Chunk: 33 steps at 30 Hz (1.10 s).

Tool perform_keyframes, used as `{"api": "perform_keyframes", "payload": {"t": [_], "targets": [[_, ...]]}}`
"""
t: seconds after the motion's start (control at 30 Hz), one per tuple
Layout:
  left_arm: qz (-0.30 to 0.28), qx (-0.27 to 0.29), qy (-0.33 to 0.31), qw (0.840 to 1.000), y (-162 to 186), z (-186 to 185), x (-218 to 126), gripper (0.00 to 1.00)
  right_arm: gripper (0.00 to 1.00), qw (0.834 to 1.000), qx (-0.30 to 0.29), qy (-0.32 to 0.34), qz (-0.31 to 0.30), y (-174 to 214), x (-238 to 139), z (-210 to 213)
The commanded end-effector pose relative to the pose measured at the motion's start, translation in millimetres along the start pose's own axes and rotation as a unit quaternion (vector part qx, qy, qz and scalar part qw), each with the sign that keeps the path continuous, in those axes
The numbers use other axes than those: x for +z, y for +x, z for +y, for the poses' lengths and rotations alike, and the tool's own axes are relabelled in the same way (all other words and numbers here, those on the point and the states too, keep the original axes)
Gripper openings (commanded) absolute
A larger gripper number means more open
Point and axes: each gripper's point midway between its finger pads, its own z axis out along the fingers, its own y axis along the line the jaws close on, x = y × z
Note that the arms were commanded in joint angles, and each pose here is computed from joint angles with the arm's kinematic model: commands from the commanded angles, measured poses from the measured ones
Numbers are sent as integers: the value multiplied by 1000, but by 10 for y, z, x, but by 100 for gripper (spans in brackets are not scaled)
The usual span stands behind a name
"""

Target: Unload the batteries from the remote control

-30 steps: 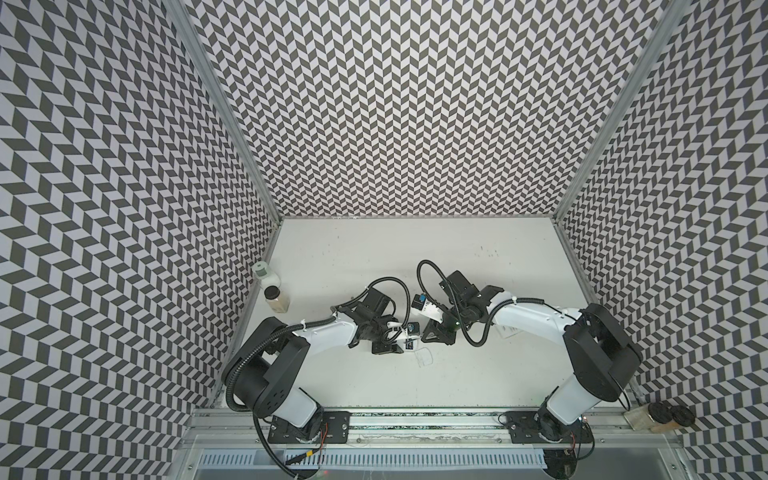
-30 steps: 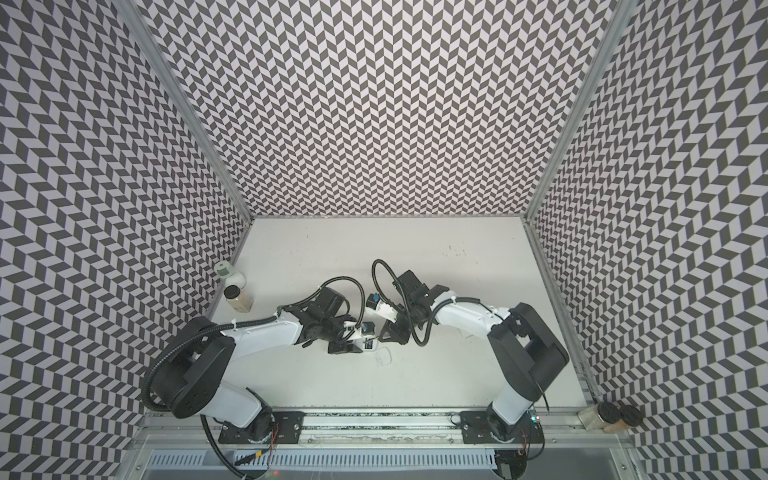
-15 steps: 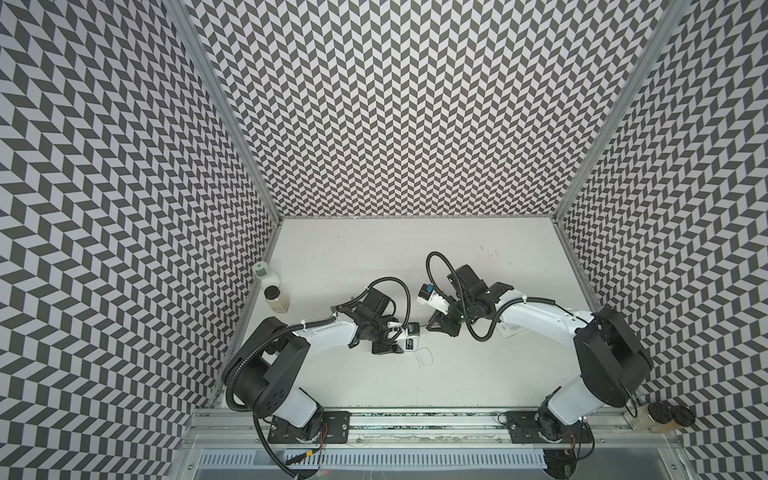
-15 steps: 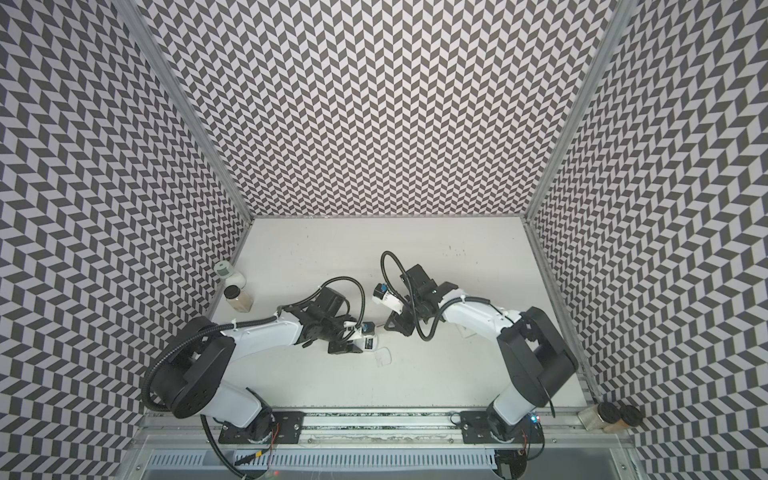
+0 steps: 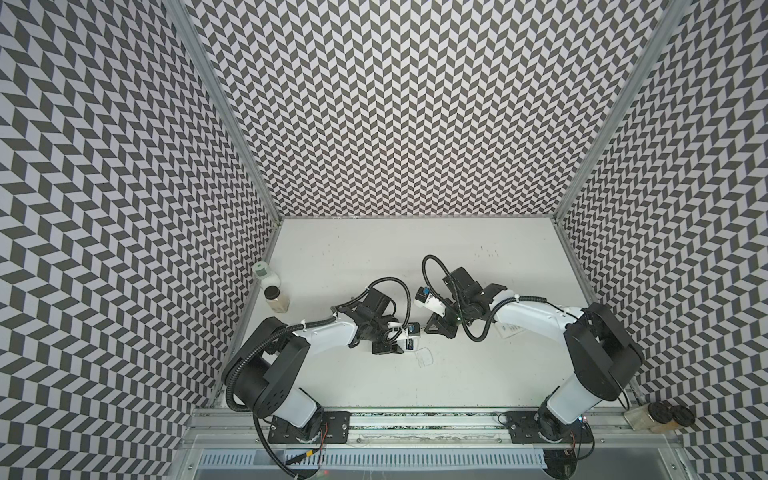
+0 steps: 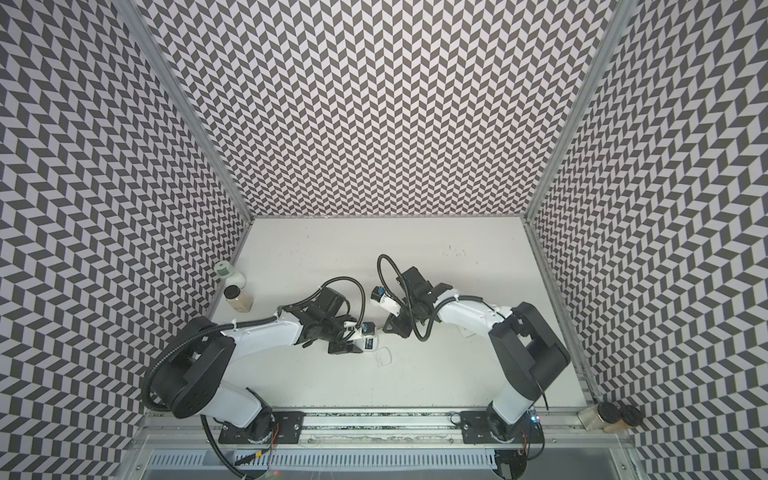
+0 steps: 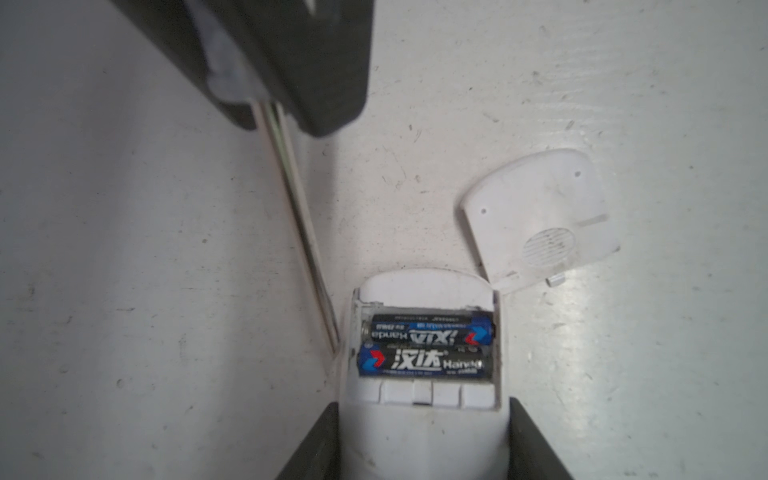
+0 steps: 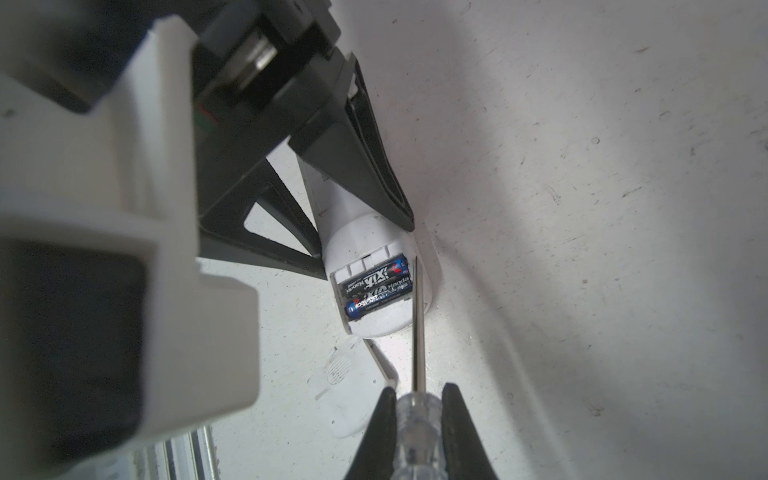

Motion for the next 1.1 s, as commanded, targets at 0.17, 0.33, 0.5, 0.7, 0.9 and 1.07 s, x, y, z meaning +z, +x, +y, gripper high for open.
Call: {"api": "perform_keyframes", "payload": {"t": [0.17, 0.33, 0.5, 0.7, 0.9, 1.07], "targets": [[-6, 7, 22, 1000, -39, -125, -1, 35, 0, 999, -25, -15, -33, -188, -51, 87], [-5, 6, 22, 1000, -36, -126, 1, 35, 0, 999, -24, -14, -29, -150, -50, 92], [-5, 6, 24, 1000, -33, -136, 6, 35, 0, 999, -27, -18, -25, -121, -62, 118], [-6, 7, 22, 1000, -38, -125, 3, 35, 0, 999, -23, -20, -22, -74, -59, 131], [-5, 7, 22, 1000, -42, -122, 1, 35, 0, 1000, -22, -9, -14, -40, -43, 86], [-5, 5, 23, 1000, -38, -127, 2, 35, 0, 1000, -19, 1, -14, -60, -38, 44]]}}
